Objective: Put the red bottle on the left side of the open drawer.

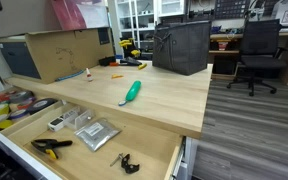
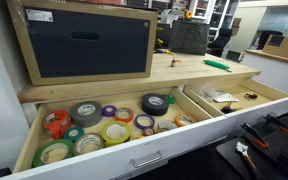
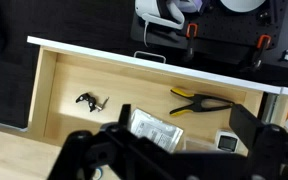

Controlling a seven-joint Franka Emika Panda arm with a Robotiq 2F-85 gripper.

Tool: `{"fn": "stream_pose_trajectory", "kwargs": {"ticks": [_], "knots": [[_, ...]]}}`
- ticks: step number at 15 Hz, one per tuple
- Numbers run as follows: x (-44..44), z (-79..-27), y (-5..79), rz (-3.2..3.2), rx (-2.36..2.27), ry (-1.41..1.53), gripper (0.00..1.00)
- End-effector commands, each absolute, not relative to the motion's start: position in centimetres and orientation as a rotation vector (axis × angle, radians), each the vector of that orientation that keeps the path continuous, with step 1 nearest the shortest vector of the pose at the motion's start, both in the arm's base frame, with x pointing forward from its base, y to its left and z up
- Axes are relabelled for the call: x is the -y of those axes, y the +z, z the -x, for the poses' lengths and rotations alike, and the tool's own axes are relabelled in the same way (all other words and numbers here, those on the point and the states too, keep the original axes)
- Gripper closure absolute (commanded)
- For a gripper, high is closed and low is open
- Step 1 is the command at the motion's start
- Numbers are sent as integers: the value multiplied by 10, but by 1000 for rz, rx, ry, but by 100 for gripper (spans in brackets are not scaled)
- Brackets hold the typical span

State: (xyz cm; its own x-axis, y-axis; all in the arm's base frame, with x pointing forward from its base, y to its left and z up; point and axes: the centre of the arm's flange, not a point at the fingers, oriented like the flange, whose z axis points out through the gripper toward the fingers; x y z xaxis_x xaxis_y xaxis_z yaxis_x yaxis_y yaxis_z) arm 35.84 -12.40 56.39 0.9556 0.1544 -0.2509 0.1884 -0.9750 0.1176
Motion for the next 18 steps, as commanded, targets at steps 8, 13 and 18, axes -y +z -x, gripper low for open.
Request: {"fn": "stream_pose_trajectory", "kwargs": {"ticks": [8,13,18], "knots": [[124,-358,564,-2967,-261,-364,0],[124,-358,564,-2967,-261,-364,0],[125,-365,566,-2964,-269,-361,0]]}}
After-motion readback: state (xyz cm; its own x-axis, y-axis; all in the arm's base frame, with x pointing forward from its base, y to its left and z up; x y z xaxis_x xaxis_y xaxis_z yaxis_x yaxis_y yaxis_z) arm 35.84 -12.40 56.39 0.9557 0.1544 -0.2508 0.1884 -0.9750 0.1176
